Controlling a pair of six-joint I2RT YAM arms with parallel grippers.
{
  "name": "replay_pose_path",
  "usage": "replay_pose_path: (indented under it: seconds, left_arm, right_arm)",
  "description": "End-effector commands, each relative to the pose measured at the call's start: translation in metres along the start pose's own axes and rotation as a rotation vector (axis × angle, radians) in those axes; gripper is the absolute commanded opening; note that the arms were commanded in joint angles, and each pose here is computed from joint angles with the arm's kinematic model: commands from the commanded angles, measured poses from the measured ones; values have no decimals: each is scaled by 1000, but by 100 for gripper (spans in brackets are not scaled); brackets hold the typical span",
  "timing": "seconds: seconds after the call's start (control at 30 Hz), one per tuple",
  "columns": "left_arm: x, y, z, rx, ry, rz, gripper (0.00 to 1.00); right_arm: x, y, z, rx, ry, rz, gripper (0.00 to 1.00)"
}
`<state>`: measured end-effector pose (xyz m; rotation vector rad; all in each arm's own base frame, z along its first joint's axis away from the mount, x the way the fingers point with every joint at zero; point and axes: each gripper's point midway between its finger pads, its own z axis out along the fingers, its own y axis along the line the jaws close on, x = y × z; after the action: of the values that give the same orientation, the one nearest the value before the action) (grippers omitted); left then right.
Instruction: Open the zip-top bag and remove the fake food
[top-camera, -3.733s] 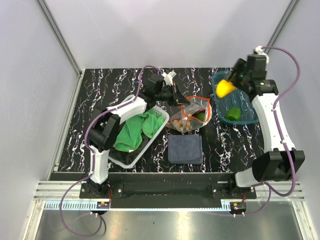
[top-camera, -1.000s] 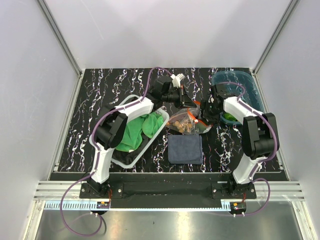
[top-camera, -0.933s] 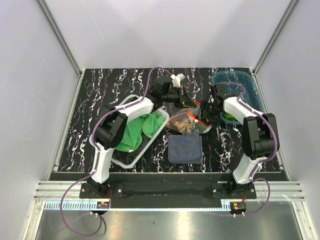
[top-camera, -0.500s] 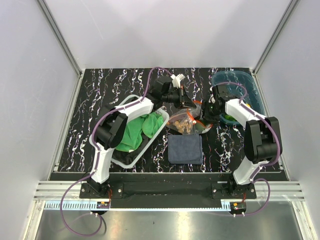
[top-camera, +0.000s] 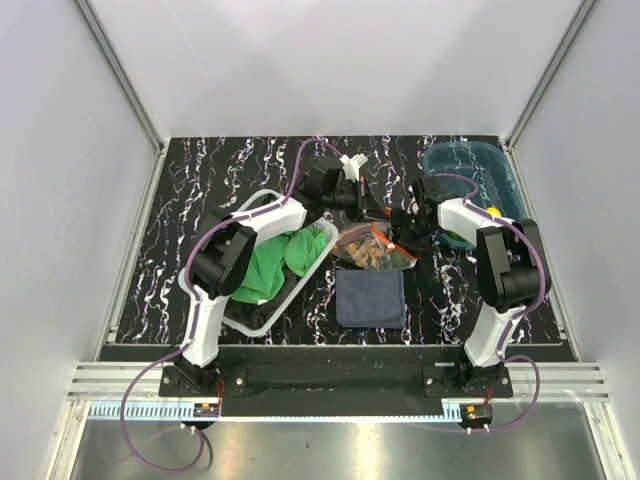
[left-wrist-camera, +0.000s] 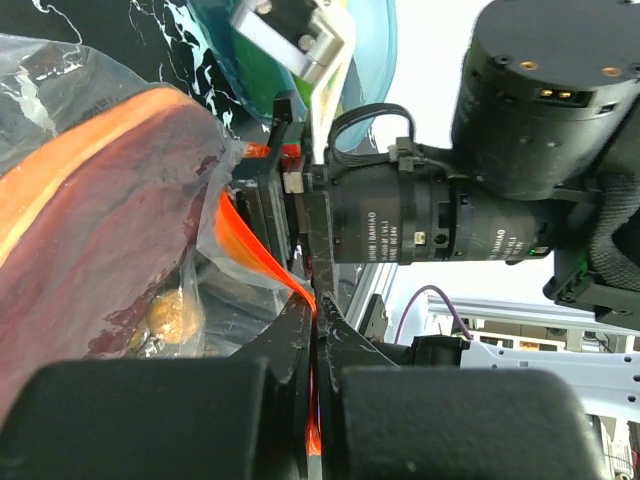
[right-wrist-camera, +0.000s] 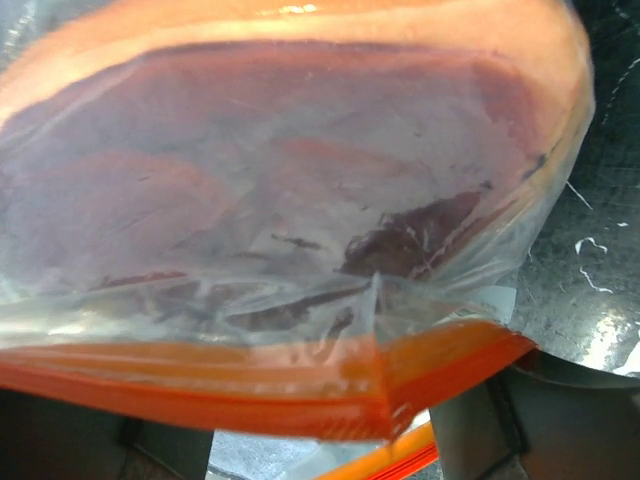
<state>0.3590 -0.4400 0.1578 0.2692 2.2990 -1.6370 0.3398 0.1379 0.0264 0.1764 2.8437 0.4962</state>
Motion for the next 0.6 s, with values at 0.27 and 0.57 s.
replay_pose_path:
  seconds: [0.27, 0.57]
  left_arm:
    - [-5, -13, 0, 16, 5, 91, 0]
    - [-3, -21, -9, 16, 11, 126, 0]
  right_arm:
    - [-41, 32, -56, -44, -189, 8, 48]
    - [-64, 51, -76, -63, -206, 110, 31]
